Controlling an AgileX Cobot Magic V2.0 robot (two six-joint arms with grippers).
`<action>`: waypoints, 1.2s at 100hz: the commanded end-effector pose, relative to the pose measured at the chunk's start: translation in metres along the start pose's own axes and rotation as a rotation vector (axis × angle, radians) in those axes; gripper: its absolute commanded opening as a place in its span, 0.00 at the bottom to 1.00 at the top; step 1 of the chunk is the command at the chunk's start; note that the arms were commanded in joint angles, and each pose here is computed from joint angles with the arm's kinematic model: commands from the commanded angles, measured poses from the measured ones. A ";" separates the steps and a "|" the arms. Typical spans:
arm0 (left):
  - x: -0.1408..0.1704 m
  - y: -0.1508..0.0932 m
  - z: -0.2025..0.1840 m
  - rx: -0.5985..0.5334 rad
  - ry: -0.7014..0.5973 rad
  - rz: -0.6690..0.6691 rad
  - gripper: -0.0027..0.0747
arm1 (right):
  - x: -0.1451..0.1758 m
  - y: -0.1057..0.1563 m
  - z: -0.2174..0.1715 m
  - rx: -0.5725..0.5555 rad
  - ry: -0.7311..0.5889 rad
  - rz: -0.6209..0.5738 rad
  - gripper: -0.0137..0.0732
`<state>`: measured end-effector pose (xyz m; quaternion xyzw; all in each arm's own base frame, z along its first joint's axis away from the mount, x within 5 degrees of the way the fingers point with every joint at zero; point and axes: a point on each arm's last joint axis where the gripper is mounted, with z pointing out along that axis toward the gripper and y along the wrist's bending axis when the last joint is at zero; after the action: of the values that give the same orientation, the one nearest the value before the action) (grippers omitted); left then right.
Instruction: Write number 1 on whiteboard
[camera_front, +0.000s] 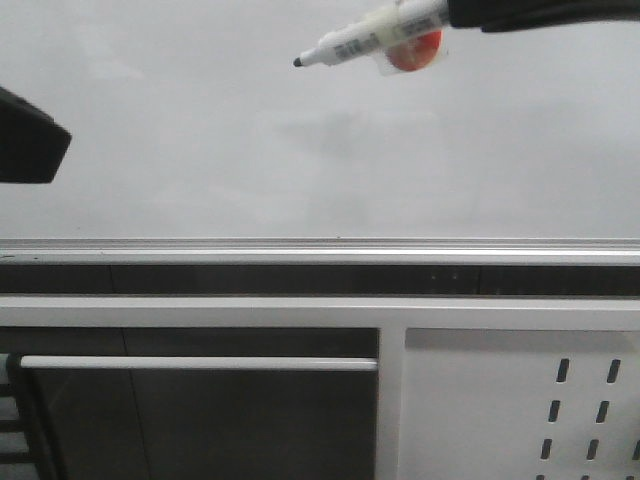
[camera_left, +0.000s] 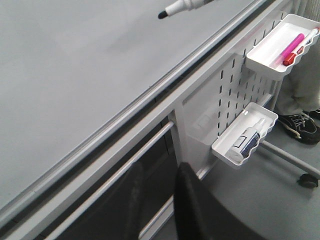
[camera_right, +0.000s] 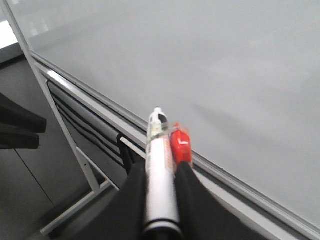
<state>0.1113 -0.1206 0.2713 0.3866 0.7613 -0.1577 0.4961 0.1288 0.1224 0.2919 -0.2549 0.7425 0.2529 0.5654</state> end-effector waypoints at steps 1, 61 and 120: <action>-0.010 -0.003 -0.003 0.032 -0.103 -0.055 0.01 | -0.006 0.000 -0.005 0.030 -0.184 -0.020 0.08; 0.015 0.018 0.003 -0.062 -0.277 -0.199 0.01 | 0.048 -0.009 0.025 0.164 -0.317 -0.117 0.08; 0.040 0.035 0.001 -0.179 -0.347 -0.280 0.01 | 0.062 -0.013 0.050 0.245 -0.397 -0.224 0.08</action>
<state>0.1278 -0.0796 0.2275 0.2192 0.7536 -0.1932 0.5889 0.1577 0.1384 0.2019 -0.2247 0.6601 0.1373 0.7035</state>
